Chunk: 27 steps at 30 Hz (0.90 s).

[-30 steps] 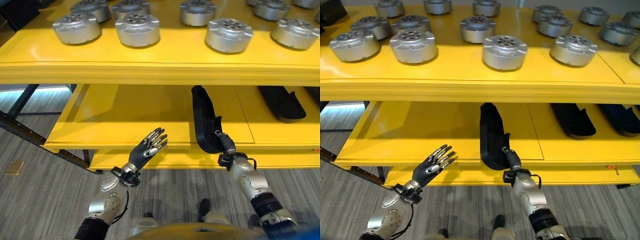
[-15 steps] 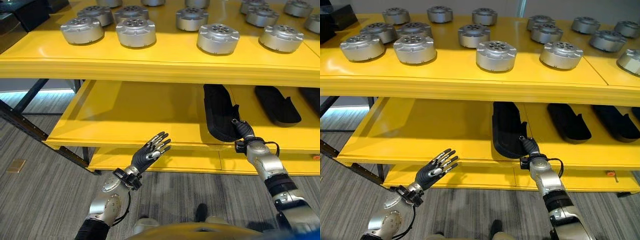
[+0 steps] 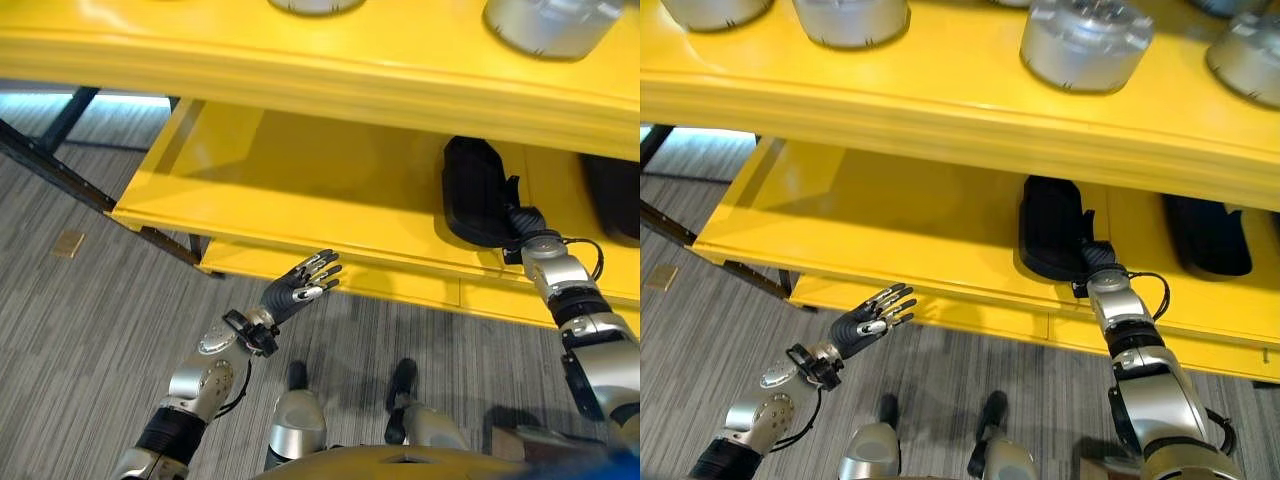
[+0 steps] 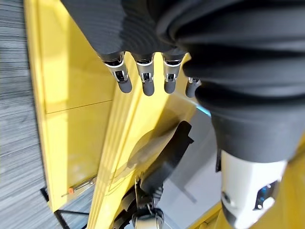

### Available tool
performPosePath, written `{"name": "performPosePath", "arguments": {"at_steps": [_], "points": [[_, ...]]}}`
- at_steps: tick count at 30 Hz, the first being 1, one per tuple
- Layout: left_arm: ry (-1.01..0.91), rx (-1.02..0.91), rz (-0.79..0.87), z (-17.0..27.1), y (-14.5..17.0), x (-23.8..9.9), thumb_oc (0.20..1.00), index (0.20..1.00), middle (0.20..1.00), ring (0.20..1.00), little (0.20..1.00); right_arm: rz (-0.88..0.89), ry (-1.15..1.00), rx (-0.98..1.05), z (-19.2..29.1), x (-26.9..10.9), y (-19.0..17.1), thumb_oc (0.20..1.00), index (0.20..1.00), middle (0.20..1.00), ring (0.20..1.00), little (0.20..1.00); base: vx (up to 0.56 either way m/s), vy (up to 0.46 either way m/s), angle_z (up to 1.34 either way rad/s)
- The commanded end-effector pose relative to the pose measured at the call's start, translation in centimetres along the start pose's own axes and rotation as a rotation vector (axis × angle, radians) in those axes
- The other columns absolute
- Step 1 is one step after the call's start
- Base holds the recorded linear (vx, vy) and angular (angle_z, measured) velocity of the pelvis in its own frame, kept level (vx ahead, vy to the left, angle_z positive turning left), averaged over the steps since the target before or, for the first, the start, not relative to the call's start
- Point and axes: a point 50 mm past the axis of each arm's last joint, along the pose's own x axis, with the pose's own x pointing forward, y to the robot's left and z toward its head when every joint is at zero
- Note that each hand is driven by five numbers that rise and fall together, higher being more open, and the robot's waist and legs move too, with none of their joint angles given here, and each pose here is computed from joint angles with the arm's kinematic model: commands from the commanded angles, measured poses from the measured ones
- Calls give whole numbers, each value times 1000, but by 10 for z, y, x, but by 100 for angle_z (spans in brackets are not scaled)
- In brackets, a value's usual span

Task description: Move parts from the plastic box to the shelf.

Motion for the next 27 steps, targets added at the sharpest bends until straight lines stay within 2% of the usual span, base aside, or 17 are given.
{"name": "performPosePath", "arguments": {"at_steps": [1, 11, 12, 27], "points": [[-42, 36, -86, 13, -17, 7, 1000, 1000, 1000, 1000, 1000, -107, -201, 14, 59, 1, -32, 200, 200, 200, 200, 200, -107, -99, 0], [-82, 62, -116, 28, -24, 15, 1000, 1000, 1000, 1000, 1000, -183, -239, 19, 90, 2, -58, 200, 200, 200, 200, 200, -91, -32, 1], [-94, 62, -116, 32, -26, 16, 1000, 1000, 1000, 1000, 1000, -223, -273, -47, 98, 1, -62, 200, 200, 200, 200, 200, -70, -9, -1], [-117, 65, -109, 39, -28, 21, 1000, 1000, 1000, 1000, 1000, -321, -358, -147, 134, -7, -70, 200, 200, 200, 200, 200, -22, -2, 2]]}}
